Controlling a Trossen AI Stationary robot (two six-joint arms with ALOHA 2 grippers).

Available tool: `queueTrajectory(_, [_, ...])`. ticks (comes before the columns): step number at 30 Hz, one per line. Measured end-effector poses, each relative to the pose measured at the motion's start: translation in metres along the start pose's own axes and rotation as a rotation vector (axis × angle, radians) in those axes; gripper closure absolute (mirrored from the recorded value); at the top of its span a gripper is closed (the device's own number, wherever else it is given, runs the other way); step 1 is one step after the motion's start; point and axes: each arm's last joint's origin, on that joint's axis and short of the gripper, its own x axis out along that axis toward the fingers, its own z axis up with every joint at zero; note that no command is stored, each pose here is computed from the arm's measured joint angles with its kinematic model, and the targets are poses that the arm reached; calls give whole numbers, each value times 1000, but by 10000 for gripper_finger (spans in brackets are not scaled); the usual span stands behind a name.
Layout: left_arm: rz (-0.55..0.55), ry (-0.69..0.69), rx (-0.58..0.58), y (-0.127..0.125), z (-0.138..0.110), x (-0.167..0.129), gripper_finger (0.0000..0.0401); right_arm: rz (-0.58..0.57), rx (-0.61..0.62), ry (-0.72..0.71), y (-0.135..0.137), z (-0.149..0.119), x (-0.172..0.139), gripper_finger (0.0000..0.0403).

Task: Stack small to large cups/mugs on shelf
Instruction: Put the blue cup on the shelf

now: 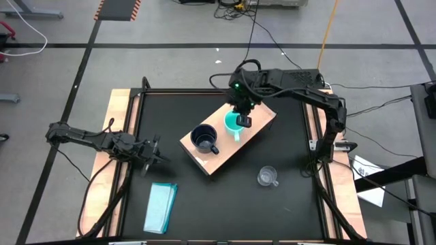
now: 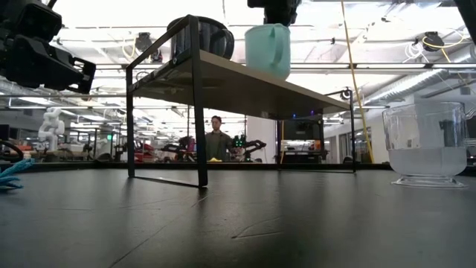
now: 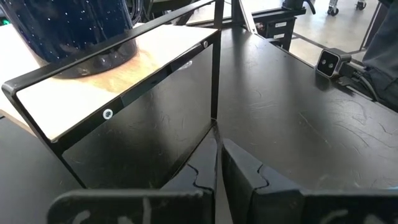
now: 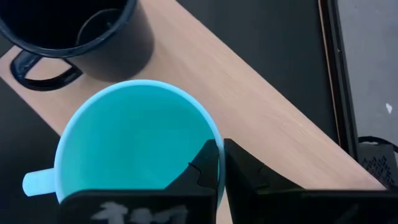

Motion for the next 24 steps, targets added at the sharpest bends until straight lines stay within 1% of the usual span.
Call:
queueTrajectory(7, [0,0,-1,0,0,0,375,-11,17,-1,-9,-2,-1,400])
queueTrajectory(13, [0,0,-3,0,0,0,375,-2,9,-2,-9,-2,-1,400])
queueTrajectory(18, [0,2,-6,0,0,0,375,39,-5,-12,-7,-1,-1,400])
queueTrajectory(24, [-2,9,-30,0,-1,0,375,44,-25,-17,-7,-1,-1,400])
